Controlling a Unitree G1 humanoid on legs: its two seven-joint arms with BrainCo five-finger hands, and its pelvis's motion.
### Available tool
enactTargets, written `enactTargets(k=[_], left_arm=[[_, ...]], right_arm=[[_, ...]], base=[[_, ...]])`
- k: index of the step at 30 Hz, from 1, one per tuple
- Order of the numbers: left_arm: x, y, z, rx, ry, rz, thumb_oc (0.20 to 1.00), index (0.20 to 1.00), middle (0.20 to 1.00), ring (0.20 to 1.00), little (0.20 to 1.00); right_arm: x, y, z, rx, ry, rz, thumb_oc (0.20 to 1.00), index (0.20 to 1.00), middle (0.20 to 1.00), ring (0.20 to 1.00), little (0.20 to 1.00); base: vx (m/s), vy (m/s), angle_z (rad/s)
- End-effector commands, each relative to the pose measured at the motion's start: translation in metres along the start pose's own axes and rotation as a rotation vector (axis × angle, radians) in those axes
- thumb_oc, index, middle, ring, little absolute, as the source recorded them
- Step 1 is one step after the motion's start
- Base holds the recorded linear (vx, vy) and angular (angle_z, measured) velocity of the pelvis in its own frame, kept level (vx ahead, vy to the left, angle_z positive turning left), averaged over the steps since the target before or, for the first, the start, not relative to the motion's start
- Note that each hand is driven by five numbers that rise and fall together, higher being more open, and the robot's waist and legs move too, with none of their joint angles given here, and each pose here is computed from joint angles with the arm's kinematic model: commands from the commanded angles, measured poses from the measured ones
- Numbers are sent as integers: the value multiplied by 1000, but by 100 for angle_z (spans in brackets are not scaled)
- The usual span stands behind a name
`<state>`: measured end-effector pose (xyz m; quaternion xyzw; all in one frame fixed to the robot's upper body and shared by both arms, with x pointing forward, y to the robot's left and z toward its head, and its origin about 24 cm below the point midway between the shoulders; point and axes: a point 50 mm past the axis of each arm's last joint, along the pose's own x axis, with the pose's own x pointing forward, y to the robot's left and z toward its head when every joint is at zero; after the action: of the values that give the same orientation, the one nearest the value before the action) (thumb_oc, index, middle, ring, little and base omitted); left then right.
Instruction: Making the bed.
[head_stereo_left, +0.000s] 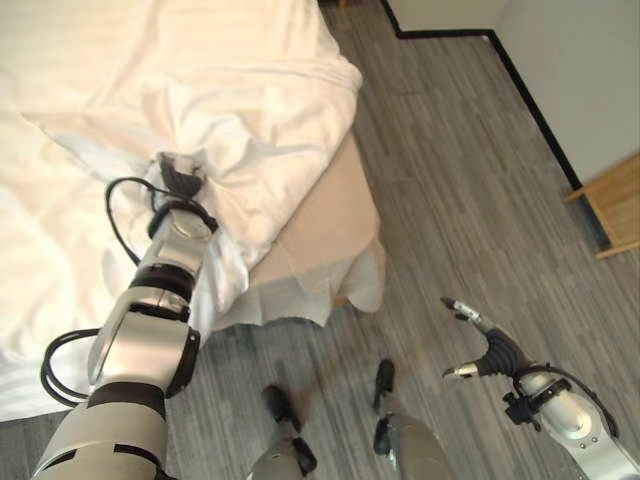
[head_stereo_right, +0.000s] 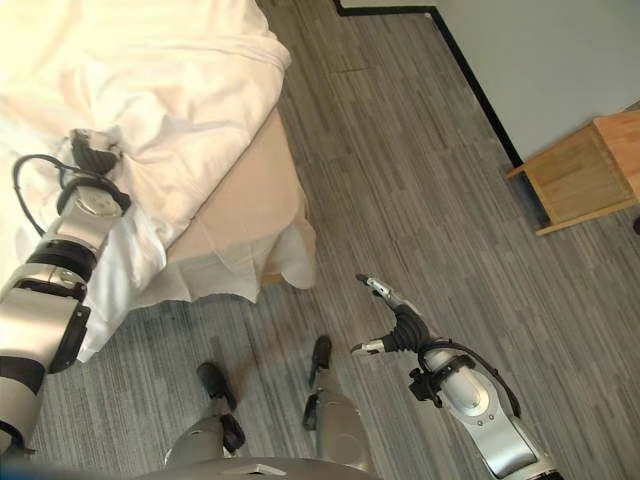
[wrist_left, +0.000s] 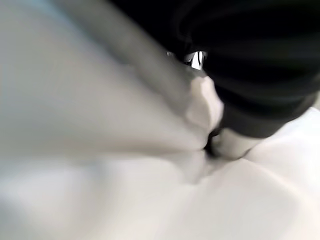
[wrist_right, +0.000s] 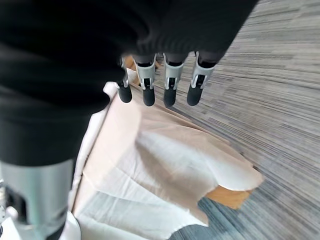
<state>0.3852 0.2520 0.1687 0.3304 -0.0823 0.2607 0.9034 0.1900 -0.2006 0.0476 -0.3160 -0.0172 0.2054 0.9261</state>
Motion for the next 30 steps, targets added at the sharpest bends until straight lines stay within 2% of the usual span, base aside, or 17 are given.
enactTargets(k=[1, 4, 6, 7, 8, 11, 12, 14, 15, 16, 17, 18, 19, 20, 22, 25, 30], left_arm=[[-23, -42, 30, -144, -124, -85, 200, 200, 200, 200, 200], [-79, -88, 35, -271, -168, -277, 200, 200, 200, 200, 200], [-80, -88, 34, -269, -165, -278, 200, 200, 200, 200, 200], [-112, -112, 37, -339, -168, -411, 200, 200, 200, 200, 200], [-112, -112, 36, -338, -168, -410, 200, 200, 200, 200, 200], [-184, -155, 38, -358, -180, -731, 200, 200, 200, 200, 200], [-184, -156, 37, -357, -180, -733, 200, 200, 200, 200, 200], [-220, -173, 37, -372, -159, -889, 200, 200, 200, 200, 200], [-287, -195, 30, -374, -118, -1244, 238, 238, 238, 238, 238], [-287, -195, 30, -374, -118, -1245, 238, 238, 238, 238, 238], [-301, -198, 29, -381, -106, -1330, 884, 884, 884, 884, 884], [-316, -199, 25, -432, -37, -1396, 884, 884, 884, 884, 884], [-323, -198, 18, -444, 2, -1413, 1000, 1000, 1000, 1000, 1000], [-328, -198, 20, -476, 28, -1487, 1000, 1000, 1000, 1000, 1000], [-333, -198, 26, -499, 14, -1543, 1000, 1000, 1000, 1000, 1000], [-342, -195, 49, -509, -145, -1656, 1000, 1000, 1000, 1000, 1000], [-338, -188, 84, -669, -224, -1713, 1000, 1000, 1000, 1000, 1000]], right_arm=[[4, -14, 7, -89, -58, -18, 1000, 1000, 1000, 1000, 1000], [2, 1, -18, -63, 51, 36, 1000, 1000, 1000, 1000, 1000], [2, 2, -18, -62, 52, 38, 1000, 1000, 1000, 1000, 1000], [-1, 12, -51, -151, 205, 56, 1000, 1000, 1000, 1000, 1000], [0, 13, -51, -151, 203, 56, 1000, 1000, 1000, 1000, 1000], [-2, 34, -104, -171, 476, 65, 1000, 1000, 1000, 1000, 1000], [-2, 35, -104, -169, 476, 64, 1000, 1000, 1000, 1000, 1000], [-6, 51, -119, -130, 566, 79, 1000, 1000, 1000, 1000, 1000], [-27, 76, -146, -84, 766, 139, 1000, 1000, 1000, 1000, 1000], [-27, 76, -146, -83, 766, 139, 1000, 1000, 1000, 1000, 1000], [-36, 82, -154, -73, 830, 161, 1000, 1000, 1000, 1000, 1000], [-25, 99, -149, -85, 811, 196, 1000, 1000, 1000, 1000, 1000], [-26, 113, -146, -72, 822, 233, 1000, 1000, 1000, 1000, 1000], [-50, 125, -155, -43, 920, 305, 1000, 1000, 1000, 1000, 1000], [-62, 127, -161, -48, 980, 327, 1000, 1000, 1000, 1000, 1000], [-98, 128, -173, -92, 1104, 394, 1000, 1000, 1000, 1000, 1000], [-114, 113, -180, -68, 1182, 334, 1000, 1000, 1000, 1000, 1000]], base=[[17, -64, 24], [36, -83, 6], [18, -76, 2], [7, -98, 0], [27, -185, -2], [-12, -169, 0], [-35, -127, 5], [-85, -242, -4], [-114, -311, -3], [-40, -299, 0], [-25, -117, 3], [-36, -163, -4], [-103, -201, -5], [-19, -126, -4], [-28, -94, 3], [-46, -94, 1], [-26, -62, -3]])
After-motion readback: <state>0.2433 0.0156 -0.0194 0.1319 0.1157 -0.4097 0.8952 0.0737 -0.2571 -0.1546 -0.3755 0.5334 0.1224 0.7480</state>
